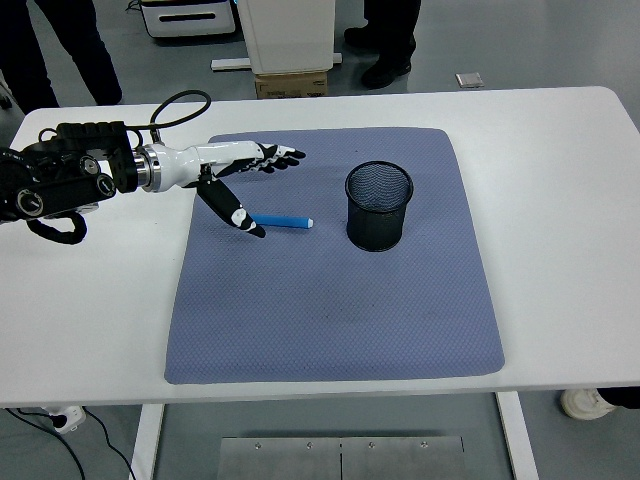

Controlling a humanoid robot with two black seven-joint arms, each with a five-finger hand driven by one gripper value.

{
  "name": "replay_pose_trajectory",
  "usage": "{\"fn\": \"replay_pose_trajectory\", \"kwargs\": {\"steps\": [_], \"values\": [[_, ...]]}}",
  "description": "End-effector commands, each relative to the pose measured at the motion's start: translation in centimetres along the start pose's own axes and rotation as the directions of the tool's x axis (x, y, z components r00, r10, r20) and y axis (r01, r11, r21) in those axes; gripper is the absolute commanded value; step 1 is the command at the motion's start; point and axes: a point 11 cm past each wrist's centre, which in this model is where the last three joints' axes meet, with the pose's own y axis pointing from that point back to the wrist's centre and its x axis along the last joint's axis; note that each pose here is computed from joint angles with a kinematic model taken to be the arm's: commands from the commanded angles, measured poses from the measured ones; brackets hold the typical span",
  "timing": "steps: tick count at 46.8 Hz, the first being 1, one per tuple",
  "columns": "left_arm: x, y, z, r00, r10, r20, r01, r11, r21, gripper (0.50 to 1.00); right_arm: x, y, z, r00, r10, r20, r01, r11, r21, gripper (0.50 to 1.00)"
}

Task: Left hand places marker in pen holder

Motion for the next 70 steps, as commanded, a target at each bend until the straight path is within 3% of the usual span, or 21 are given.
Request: {"fn": "replay_pose_trajectory", "kwargs": {"steps": [1, 8, 20, 34, 49, 70], "values": [[0.3, 0.2, -0.1, 1.0, 0.011, 0.002, -0.011, 1.0, 0.002, 1.0, 0.0, 0.0, 0.0, 1.0, 0.0, 0.0, 0.0, 1.0, 0.0, 1.0], [0.6, 0.7, -1.0, 0.997, 0.034, 0.067, -0.036, 0.999, 0.035, 1.0, 0.0, 0.0, 0.0, 1.0, 0.0, 0.0, 0.0, 1.0, 0.0, 1.0], [0.4, -0.2, -2.2, 0.98, 0.041, 0.192, -0.059, 0.995, 0.084, 1.0, 0.0, 0.0, 0.0, 1.0, 0.0, 0.0, 0.0, 1.0, 0.0, 1.0], [-0.4, -2.2, -2.0, 0.974, 0.017, 0.226, -0.039, 0.995, 0.089, 1.0, 0.0, 0.0, 0.0, 1.0, 0.0, 0.0, 0.0, 1.0, 0.0, 1.0], [-1.1, -2.4, -3.9, 0.962, 0.008, 0.274, -0.047, 0.99, 0.134, 1.0, 0.0, 0.0, 0.0, 1.0, 0.0, 0.0, 0.0, 1.0, 0.0, 1.0], [-1.7, -3.1, -3.8, 0.952, 0.04, 0.302, -0.078, 0.99, 0.115, 1.0, 0.0, 0.0, 0.0, 1.0, 0.0, 0.0, 0.0, 1.0, 0.0, 1.0]]}}
